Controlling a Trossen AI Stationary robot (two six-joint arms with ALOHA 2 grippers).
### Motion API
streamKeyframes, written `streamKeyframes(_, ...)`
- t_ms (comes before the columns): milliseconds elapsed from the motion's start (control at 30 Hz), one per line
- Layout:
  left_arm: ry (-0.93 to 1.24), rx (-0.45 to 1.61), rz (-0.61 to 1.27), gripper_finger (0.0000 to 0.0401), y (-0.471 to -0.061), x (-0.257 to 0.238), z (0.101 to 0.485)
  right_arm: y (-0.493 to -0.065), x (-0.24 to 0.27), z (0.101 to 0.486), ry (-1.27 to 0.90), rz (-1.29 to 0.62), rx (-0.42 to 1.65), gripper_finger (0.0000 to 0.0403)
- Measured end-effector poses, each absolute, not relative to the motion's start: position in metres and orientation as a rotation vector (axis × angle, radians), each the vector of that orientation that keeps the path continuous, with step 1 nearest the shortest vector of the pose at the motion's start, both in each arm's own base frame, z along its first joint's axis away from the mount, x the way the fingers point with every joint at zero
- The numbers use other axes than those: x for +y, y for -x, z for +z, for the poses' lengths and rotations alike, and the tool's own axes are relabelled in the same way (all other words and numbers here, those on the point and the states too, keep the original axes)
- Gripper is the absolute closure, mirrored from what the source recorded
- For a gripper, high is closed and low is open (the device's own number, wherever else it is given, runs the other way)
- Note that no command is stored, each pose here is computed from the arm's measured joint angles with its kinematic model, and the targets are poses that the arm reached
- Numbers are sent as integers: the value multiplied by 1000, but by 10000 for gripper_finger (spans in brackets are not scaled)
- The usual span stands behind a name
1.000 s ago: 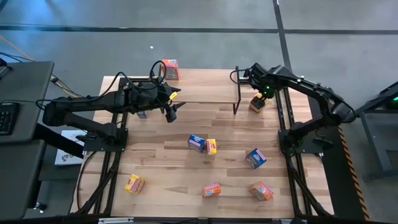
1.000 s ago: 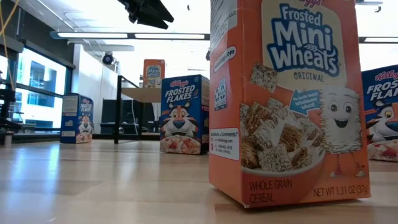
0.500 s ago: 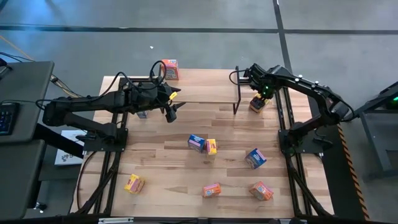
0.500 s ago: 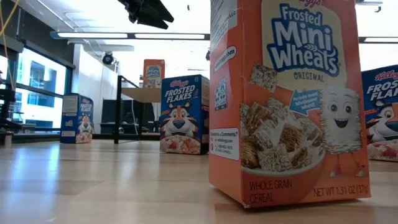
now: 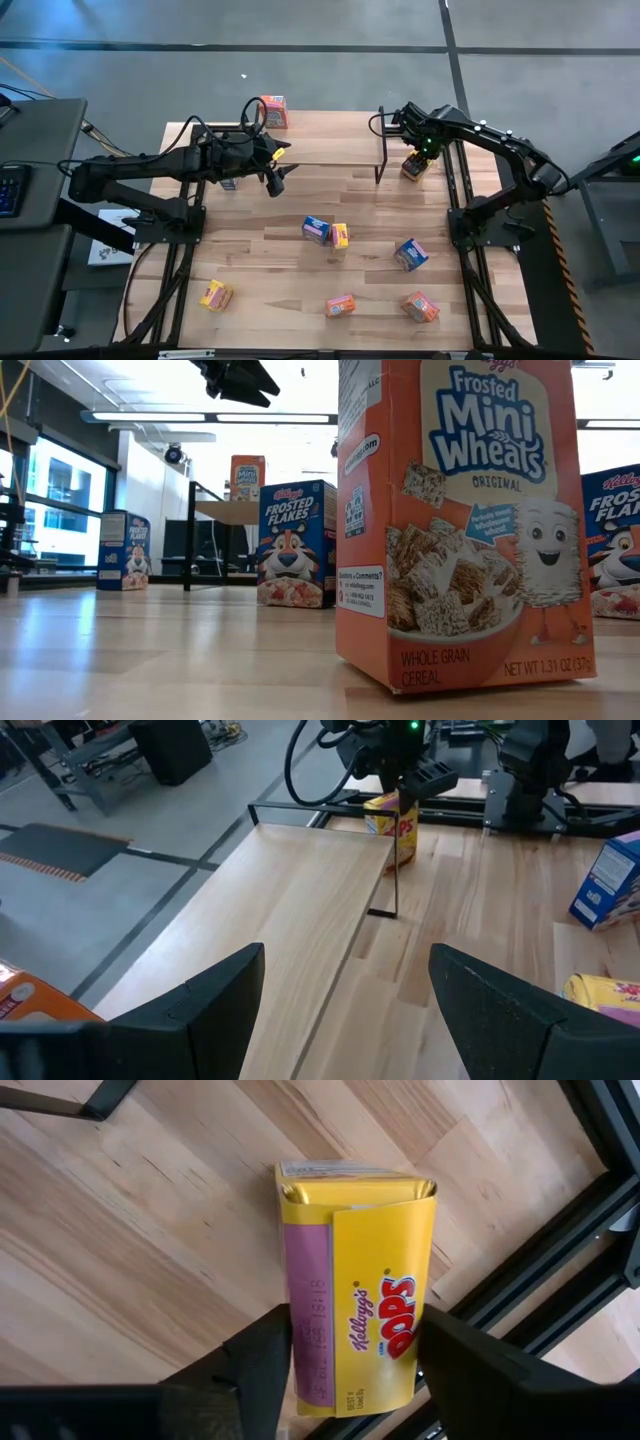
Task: Stack cereal on shelf
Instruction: Put the top right yellow cereal box on the shelf
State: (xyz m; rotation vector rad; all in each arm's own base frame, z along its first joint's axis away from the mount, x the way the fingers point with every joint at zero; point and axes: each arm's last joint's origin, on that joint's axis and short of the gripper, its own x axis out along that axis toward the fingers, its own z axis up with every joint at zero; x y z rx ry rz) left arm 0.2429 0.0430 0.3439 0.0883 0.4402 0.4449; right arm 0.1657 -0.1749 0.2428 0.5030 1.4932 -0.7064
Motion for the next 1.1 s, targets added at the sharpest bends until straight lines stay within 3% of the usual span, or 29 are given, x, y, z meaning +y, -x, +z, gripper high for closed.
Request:
streamKeyframes(467, -69, 434, 449, 128, -243, 43, 344, -164, -173, 246, -513, -704, 1513, 258)
streamKeyframes(1100, -143, 442, 433, 128, -243, 43, 346, -179, -168, 335, -367, -820, 1399, 260)
